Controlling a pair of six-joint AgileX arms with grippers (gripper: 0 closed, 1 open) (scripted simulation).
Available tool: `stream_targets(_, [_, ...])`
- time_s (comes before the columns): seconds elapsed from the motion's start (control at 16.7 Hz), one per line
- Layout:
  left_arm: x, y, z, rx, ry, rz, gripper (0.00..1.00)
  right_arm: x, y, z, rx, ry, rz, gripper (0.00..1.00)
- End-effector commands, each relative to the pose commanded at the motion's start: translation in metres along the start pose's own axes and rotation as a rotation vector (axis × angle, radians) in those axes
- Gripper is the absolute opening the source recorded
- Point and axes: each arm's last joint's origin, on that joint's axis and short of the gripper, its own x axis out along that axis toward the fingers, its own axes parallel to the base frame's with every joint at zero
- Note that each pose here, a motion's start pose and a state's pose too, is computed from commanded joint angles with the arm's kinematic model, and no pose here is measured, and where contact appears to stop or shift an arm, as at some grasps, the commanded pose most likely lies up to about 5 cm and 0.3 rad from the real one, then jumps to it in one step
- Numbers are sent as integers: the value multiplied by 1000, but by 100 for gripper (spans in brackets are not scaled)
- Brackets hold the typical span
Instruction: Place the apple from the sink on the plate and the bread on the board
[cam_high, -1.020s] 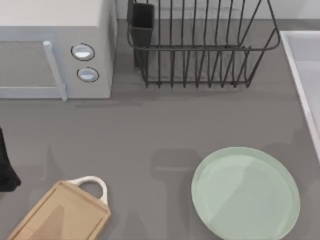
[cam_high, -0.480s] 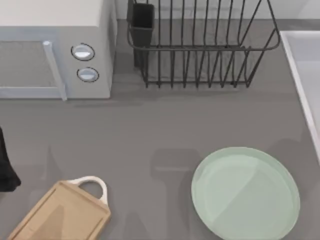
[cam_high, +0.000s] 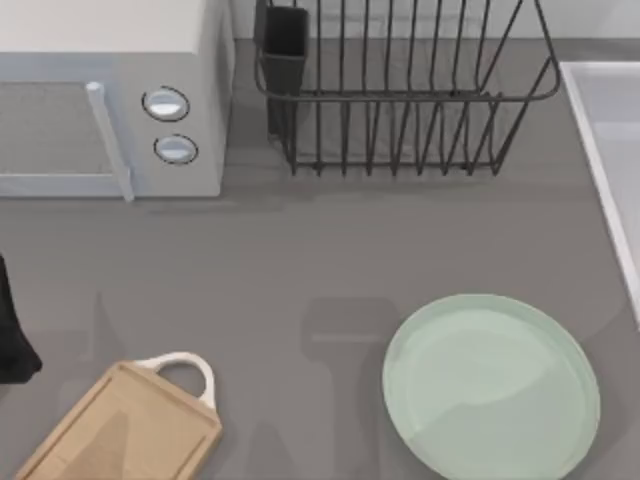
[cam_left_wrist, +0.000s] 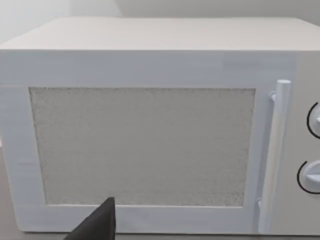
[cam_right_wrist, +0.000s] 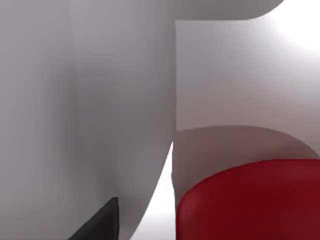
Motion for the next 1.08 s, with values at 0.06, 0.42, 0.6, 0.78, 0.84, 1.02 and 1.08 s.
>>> stream_targets(0.06, [0, 0, 0, 0, 0, 0, 100, 10, 1, -3, 0, 6, 3, 100])
stream_targets(0.42, [0, 0, 0, 0, 0, 0, 100, 20, 2, -6, 1, 15, 6, 92])
stream_targets(0.6, [0, 0, 0, 0, 0, 0, 100, 20, 2, -6, 1, 15, 6, 70])
stream_targets(0.78, [0, 0, 0, 0, 0, 0, 100, 20, 2, -6, 1, 15, 6, 47])
stream_targets(0.84, [0, 0, 0, 0, 0, 0, 100, 20, 2, -6, 1, 15, 6, 40])
stream_targets(1.02, [0, 0, 0, 0, 0, 0, 100, 20, 2, -6, 1, 15, 6, 17])
stream_targets(1.08, [0, 0, 0, 0, 0, 0, 100, 20, 2, -6, 1, 15, 6, 10])
